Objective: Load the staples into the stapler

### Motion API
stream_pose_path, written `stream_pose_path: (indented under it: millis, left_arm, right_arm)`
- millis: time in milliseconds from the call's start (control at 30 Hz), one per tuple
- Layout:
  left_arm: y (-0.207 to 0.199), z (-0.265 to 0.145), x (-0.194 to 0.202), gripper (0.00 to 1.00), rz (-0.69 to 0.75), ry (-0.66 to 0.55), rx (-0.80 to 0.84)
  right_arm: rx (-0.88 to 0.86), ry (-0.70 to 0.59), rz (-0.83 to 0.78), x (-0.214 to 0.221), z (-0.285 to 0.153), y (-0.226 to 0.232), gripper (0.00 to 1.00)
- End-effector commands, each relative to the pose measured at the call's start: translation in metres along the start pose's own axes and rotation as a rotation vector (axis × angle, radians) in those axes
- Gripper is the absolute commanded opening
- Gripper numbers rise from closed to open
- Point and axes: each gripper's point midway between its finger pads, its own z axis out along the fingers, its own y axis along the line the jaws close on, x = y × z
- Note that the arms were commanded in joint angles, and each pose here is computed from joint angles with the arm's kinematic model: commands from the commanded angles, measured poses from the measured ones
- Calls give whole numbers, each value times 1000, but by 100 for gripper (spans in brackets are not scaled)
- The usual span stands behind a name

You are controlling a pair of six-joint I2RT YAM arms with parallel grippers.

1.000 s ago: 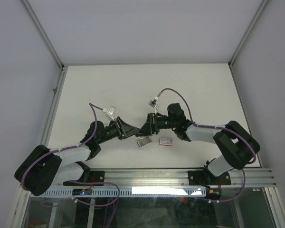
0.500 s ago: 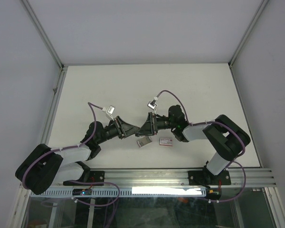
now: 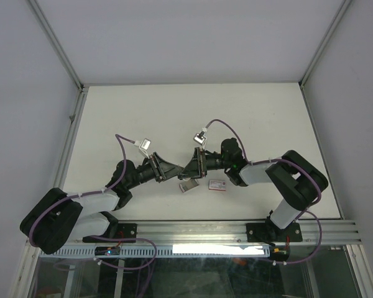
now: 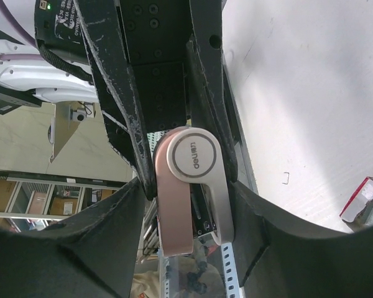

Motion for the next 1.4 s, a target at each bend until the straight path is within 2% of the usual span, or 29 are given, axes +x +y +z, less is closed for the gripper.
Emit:
stream_pose_path:
  millis: [0,233,467,500,533,633,867,1000,1067,1133,1200,1367]
  left_arm:
    - [0,2,-10,38,31,-58,8]
    - [3,2,-9,46,22,-53,-3]
    - [2,3,-10,48,21,-53,-5]
    - [2,3,-10,49,21,-52,-4]
    - [2,3,-10,49,20,-52,-5]
    - [1,3,-10,51,20,-52,-4]
    - [-2,3,-9,51,22,-41,8]
    - [-4,2,-8,40,23,-34,14]
    - [-4,2,-8,38,24,-35,16]
    - [-4,2,-8,37,22,-34,14]
    - [-4,2,-7,37,22,-33,12]
    - [-2,2,-8,33,18,-34,6]
  right_arm:
    - [-49,-3,-56,-3,-3,23,56]
    - [-44,-1,-51,-4,-2,21,57]
    - [-42,-2,-50,-4,-2,20,57]
    - [-42,-2,-50,-4,-2,21,53]
    - [-42,-3,-49,-4,-2,20,44]
    - [-32,-9,-45,-5,-1,18,0]
    - [58,-34,-62,-9,-4,6,0]
    - [91,-27,-51,-11,-5,6,0]
    - [85,-31,-61,-12,-4,8,0]
    - [64,-22,-87,-10,-5,12,56]
    - [53,-21,-96,-9,-6,15,66]
    - [38,-15,-108,-8,-7,19,70]
